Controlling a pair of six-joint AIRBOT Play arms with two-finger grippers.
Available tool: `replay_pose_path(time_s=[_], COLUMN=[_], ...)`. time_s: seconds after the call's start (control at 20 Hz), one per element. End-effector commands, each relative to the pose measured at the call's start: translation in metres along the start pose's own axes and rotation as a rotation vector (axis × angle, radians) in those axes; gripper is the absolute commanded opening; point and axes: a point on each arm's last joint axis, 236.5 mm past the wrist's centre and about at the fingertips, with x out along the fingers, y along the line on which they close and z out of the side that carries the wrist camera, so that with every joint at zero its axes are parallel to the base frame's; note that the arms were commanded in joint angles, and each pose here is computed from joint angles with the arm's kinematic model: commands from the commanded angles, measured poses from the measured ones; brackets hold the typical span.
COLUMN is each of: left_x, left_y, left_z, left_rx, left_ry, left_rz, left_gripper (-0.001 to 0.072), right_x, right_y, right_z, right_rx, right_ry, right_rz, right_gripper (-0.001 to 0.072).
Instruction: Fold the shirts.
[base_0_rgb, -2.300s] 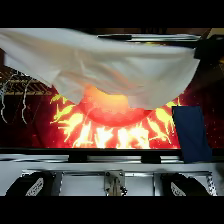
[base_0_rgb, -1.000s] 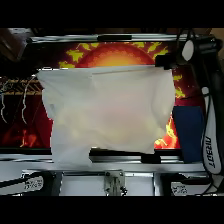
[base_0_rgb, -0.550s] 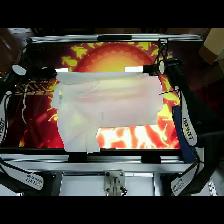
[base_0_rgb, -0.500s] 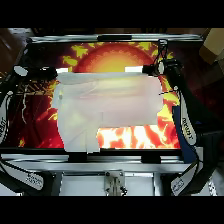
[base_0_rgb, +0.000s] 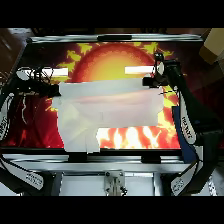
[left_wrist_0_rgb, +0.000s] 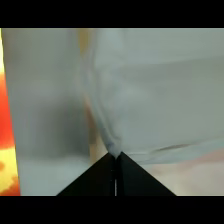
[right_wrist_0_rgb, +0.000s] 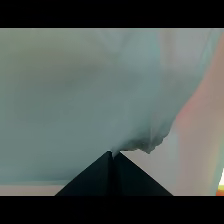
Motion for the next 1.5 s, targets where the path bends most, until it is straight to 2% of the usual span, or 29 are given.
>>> replay_pose_path(time_s=[0.0, 0.6, 0.65, 0.7, 0.75, 0.8, 0.9, 1.0, 1.15, 1.2, 1.25, 1.3, 1.4, 1.45], left_x=[0.014, 0.000, 0.000, -0.001, -0.003, -0.010, -0.033, -0.065, -0.095, -0.095, -0.092, -0.085, -0.066, -0.057], left_y=[0.005, 0.025, 0.024, 0.019, 0.016, 0.014, 0.013, 0.013, 0.019, 0.022, 0.020, 0.015, 0.005, 0.003], left_z=[-0.035, -0.037, -0.039, -0.042, -0.048, -0.056, -0.069, -0.094, -0.131, -0.152, -0.176, -0.199, -0.242, -0.258], left_rx=[-0.064, -0.110, -0.109, -0.102, -0.092, -0.089, -0.099, -0.158, -0.236, -0.281, -0.319, -0.327, -0.329, -0.339], left_ry=[0.144, 0.144, 0.151, 0.166, 0.192, 0.232, 0.311, 0.399, 0.392, 0.381, 0.377, 0.376, 0.366, 0.360], left_rz=[0.007, 0.007, 0.003, -0.013, -0.030, -0.039, -0.067, -0.093, -0.100, -0.098, -0.106, -0.124, -0.141, -0.141], left_gripper=[0.0036, 0.0036, 0.0037, 0.0100, 0.0303, 0.0449, 0.0449, 0.0448, 0.0456, 0.0456, 0.0457, 0.0474, 0.0559, 0.0562], right_x=[0.014, 0.010, 0.010, 0.010, 0.007, 0.000, -0.026, -0.058, -0.088, -0.094, -0.097, -0.101, -0.106, -0.108], right_y=[0.012, -0.007, -0.005, -0.002, -0.002, -0.006, -0.021, -0.032, -0.031, -0.033, -0.035, -0.041, -0.047, -0.048], right_z=[-0.029, -0.049, -0.050, -0.050, -0.052, -0.056, -0.066, -0.091, -0.117, -0.117, -0.119, -0.121, -0.131, -0.136], right_rx=[0.016, -0.014, -0.010, -0.006, -0.007, -0.017, -0.065, -0.170, -0.076, -0.031, 0.003, 0.036, 0.062, 0.058], right_ry=[0.125, 0.210, 0.212, 0.214, 0.224, 0.241, 0.284, 0.394, 0.483, 0.462, 0.444, 0.431, 0.419, 0.411], right_rz=[0.047, -0.032, -0.022, -0.010, -0.011, -0.024, -0.079, -0.049, 0.129, 0.173, 0.197, 0.199, 0.196, 0.198], right_gripper=[0.0044, 0.0047, 0.0092, 0.0243, 0.0384, 0.0402, 0.0402, 0.0402, 0.0403, 0.0450, 0.0452, 0.0452, 0.0454, 0.0454])
